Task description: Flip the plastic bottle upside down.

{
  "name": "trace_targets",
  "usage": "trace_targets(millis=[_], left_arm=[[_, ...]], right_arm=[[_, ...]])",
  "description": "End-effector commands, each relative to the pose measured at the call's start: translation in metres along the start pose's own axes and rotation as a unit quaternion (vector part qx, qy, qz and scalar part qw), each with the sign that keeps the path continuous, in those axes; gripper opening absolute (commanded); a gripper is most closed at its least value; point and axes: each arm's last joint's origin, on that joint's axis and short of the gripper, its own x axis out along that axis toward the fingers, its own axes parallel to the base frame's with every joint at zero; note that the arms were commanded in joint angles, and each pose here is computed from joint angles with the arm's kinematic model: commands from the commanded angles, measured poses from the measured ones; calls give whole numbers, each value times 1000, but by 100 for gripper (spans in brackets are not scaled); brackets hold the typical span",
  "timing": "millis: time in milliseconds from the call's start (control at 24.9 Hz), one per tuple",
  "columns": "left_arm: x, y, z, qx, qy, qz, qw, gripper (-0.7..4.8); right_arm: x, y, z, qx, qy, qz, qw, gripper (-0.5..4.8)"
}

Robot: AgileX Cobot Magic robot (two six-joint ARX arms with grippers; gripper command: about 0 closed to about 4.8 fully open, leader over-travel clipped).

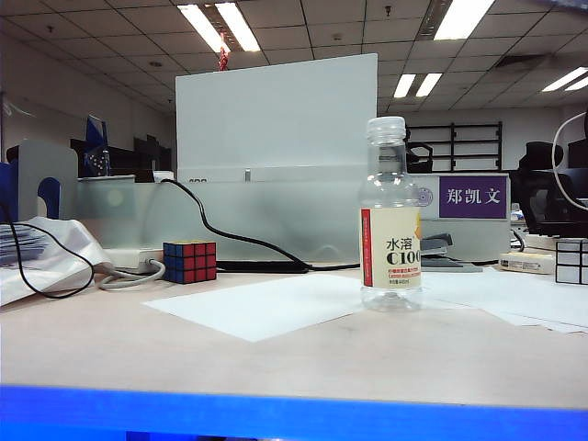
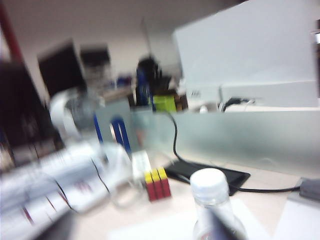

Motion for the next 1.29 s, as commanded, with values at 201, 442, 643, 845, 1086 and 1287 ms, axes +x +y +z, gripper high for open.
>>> trace_targets(millis=[201,442,643,845,1086,1287], left_arm=[[1,-13,5,15,-13,-74,997,37],[1,-13,5,17,-11,-76,997,62],[1,-13,5,18,-11,-76,997,63],[1,-13,5,19,-16,-70,997,63],[1,-13,5,21,-16,-71,997,63],[1,-13,5,21,-16,-71,997,63]], right_arm=[[87,-9,-4,-111,79,-27,990,479],[120,-20,-19,-118,101,-53,986,479],[130,-24,-34,-115,123,-55,984,479],[133,-28,-46,-114,141,-61,982,479],[139,-33,-60,-114,137,-70,981,479],[143,-38,-76,-110,149,-78,980,479]])
